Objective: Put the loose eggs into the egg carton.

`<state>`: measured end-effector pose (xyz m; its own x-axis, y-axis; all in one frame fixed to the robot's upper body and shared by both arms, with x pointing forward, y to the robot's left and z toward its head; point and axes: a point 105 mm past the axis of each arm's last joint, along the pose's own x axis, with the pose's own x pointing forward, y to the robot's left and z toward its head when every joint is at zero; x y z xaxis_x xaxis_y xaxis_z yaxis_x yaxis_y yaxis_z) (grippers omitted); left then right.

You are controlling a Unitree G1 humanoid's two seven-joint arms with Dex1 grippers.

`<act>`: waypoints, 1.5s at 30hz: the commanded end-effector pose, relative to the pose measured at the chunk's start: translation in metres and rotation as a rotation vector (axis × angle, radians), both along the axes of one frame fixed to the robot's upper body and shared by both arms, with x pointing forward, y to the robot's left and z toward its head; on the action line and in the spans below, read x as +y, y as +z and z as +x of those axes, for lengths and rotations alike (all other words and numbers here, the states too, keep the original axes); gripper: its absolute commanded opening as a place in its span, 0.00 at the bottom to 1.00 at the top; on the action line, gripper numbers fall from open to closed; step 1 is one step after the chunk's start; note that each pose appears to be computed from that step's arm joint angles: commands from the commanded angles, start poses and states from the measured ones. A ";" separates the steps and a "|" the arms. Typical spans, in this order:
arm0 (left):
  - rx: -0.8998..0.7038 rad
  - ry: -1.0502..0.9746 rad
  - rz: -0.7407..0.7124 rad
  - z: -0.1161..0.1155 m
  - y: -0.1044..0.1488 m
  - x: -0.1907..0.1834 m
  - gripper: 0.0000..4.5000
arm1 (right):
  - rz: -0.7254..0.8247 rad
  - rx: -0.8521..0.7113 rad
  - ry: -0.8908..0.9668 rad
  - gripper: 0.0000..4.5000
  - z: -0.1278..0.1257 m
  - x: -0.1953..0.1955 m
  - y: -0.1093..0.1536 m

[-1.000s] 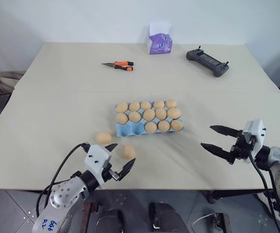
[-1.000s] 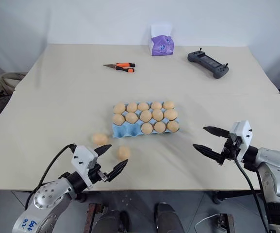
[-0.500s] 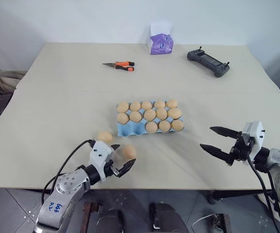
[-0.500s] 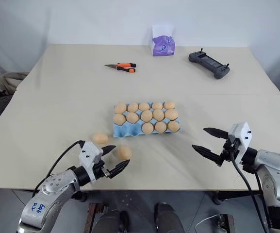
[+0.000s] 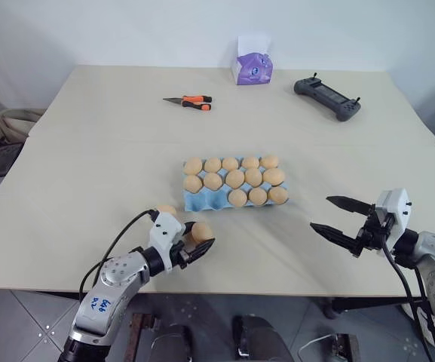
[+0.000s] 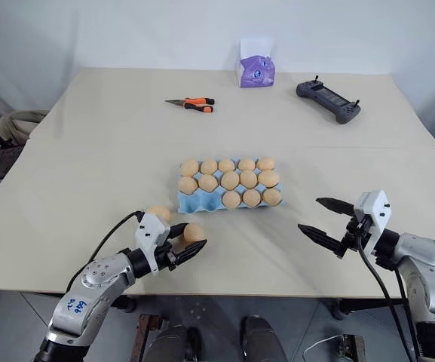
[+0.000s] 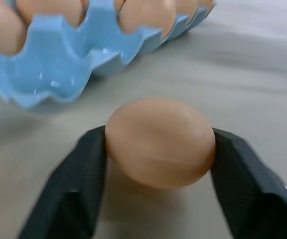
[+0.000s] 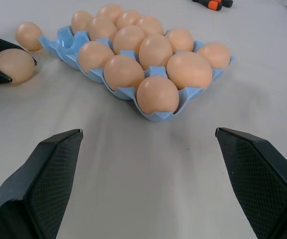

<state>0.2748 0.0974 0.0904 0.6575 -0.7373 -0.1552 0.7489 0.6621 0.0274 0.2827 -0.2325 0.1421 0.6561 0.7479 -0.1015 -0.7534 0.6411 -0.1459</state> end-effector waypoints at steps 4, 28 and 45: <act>-0.112 -0.026 -0.055 0.003 0.028 -0.006 0.56 | 0.000 -0.043 -0.006 1.00 -0.002 -0.001 0.008; -0.268 -0.046 0.015 0.060 0.058 -0.033 0.56 | 0.001 -0.070 -0.055 1.00 -0.004 -0.005 0.003; -0.334 0.017 -0.009 0.048 0.083 -0.013 0.99 | 0.004 -0.068 -0.060 1.00 0.000 -0.005 0.002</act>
<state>0.3314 0.0784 0.1578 0.6924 -0.7212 0.0214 0.6964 0.6757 0.2419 0.2831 -0.2358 0.1353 0.7010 0.7085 -0.0809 -0.7107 0.6848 -0.1613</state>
